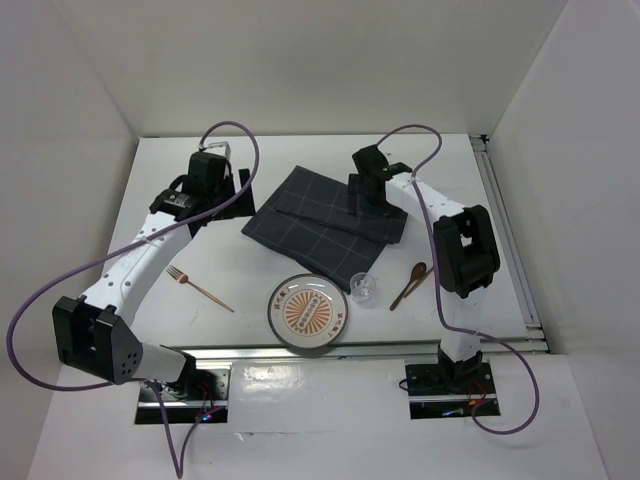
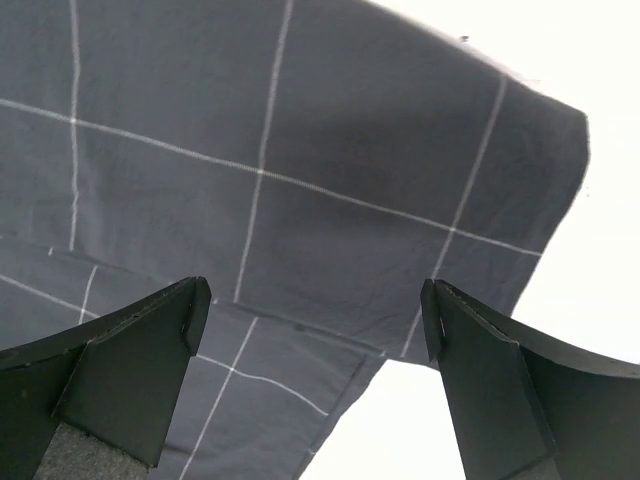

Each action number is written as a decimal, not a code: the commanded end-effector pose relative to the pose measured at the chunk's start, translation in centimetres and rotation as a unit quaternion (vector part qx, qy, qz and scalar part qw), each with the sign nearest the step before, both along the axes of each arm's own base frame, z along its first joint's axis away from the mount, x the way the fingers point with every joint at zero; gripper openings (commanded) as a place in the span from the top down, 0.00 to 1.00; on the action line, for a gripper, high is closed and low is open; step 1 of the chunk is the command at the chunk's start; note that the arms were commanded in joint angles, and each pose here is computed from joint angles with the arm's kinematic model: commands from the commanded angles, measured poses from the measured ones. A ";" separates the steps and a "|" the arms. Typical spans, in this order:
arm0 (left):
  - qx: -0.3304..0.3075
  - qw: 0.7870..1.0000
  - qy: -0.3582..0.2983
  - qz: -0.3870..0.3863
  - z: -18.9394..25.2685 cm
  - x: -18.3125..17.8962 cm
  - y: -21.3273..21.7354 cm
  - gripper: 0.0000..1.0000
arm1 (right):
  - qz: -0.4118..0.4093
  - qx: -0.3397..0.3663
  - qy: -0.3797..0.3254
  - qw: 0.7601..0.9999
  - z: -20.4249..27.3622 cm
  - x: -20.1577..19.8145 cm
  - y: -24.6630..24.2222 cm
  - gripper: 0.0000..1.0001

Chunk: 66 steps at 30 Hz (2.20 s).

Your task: Set the dinner table for one person

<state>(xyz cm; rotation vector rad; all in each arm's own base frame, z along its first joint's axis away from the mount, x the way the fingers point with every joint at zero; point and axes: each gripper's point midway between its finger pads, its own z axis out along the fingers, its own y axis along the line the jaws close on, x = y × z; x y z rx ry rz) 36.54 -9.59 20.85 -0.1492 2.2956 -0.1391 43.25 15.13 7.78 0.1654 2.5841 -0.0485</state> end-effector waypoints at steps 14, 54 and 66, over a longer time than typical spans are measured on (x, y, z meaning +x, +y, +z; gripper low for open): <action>-0.083 0.995 0.057 0.022 -2.9 -0.7 1.4 0.15 | 0.110 0.035 -0.062 0.991 4.3 0.4 8.0 0.12; -0.175 0.934 0.290 0.116 -18.5 6.1 1.4 0.17 | 0.208 0.029 -0.129 0.969 -3.5 6.7 25.7 0.64; -0.173 0.930 0.305 0.113 -19.7 5.9 0.1 0.70 | 0.212 0.021 -0.121 0.969 -4.2 6.6 25.5 0.61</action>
